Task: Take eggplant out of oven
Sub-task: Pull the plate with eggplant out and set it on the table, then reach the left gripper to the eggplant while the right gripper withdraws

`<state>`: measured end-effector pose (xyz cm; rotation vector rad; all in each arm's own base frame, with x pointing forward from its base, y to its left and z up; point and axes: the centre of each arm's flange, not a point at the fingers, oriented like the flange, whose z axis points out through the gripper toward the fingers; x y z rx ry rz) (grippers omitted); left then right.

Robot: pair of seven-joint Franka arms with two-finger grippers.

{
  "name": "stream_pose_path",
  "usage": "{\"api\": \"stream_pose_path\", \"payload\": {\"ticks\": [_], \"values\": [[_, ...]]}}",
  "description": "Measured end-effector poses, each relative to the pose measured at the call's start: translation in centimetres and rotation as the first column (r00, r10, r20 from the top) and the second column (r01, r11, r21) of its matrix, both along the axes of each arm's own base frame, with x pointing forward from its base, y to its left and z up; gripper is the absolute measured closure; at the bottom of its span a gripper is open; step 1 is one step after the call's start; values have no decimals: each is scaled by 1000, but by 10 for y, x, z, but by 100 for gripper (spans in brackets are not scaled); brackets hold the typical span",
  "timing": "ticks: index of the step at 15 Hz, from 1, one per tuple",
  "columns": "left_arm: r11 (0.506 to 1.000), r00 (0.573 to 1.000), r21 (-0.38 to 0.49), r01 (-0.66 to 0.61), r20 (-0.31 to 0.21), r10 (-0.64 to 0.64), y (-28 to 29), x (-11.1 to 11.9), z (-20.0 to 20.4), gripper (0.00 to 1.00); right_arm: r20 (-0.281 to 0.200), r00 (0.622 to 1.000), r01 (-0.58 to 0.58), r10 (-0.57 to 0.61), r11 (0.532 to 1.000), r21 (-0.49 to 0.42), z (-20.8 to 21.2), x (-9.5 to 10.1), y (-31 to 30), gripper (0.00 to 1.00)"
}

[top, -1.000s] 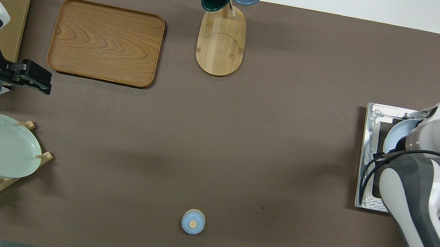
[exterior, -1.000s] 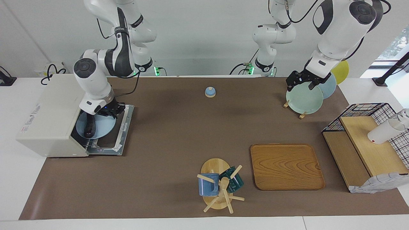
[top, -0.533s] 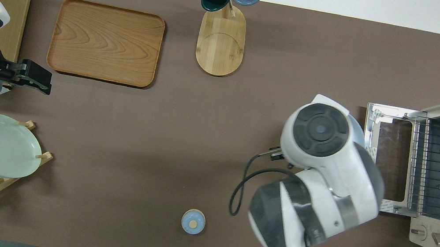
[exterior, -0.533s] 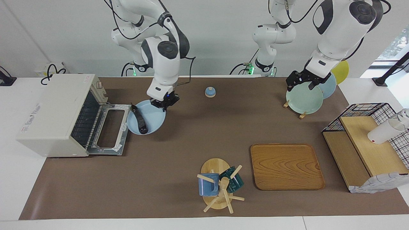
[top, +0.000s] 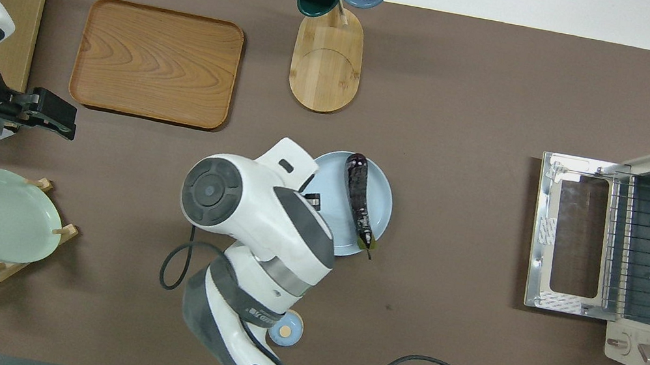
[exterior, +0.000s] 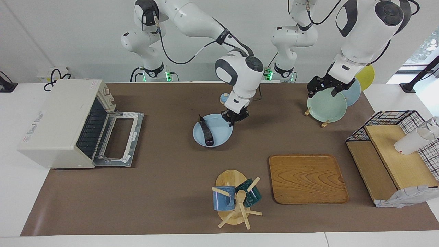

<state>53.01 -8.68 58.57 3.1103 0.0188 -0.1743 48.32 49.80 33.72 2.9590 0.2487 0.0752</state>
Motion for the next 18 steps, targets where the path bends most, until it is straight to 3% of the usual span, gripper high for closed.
{"api": "stream_pose_path", "payload": {"ticks": [2, 5, 6, 10, 11, 14, 16, 18], "values": [[1000, 1000, 0, 0, 0, 0, 0, 0, 0, 0, 11, 1000, 7, -7, 1000, 12, -16, -10, 18, 97], [1000, 1000, 0, 0, 0, 0, 0, 0, 0, 0, 18, 999, 49, -51, 996, 80, -8, -2, 20, 97], [1000, 1000, 0, 0, 0, 0, 0, 0, 0, 0, 17, 998, 60, -63, 993, 101, -6, 0, 20, 92], [1000, 1000, 0, 0, 0, 0, 0, 0, 0, 0, 35, 996, 76, -81, 988, 131, 15, 10, 16, 52], [1000, 1000, 0, 0, 0, 0, 0, 0, 0, 0, 30, 996, 79, -83, 990, 120, 26, 15, 6, 52], [1000, 1000, 0, 1, 0, -1, -1, 0, 0, 0, -10, 1000, 30, -29, 997, 67, 63, 43, -52, 59], [1000, 1000, 0, 4, 0, -4, -2, 0, 0, 0, -53, 999, 10, -8, 999, 38, 76, 62, -120, 81], [1000, 1000, 0, 12, 0, -12, -6, -1, 0, 0, -100, 995, 17, -19, 1000, -13, 71, 67, -209, 99]]}}
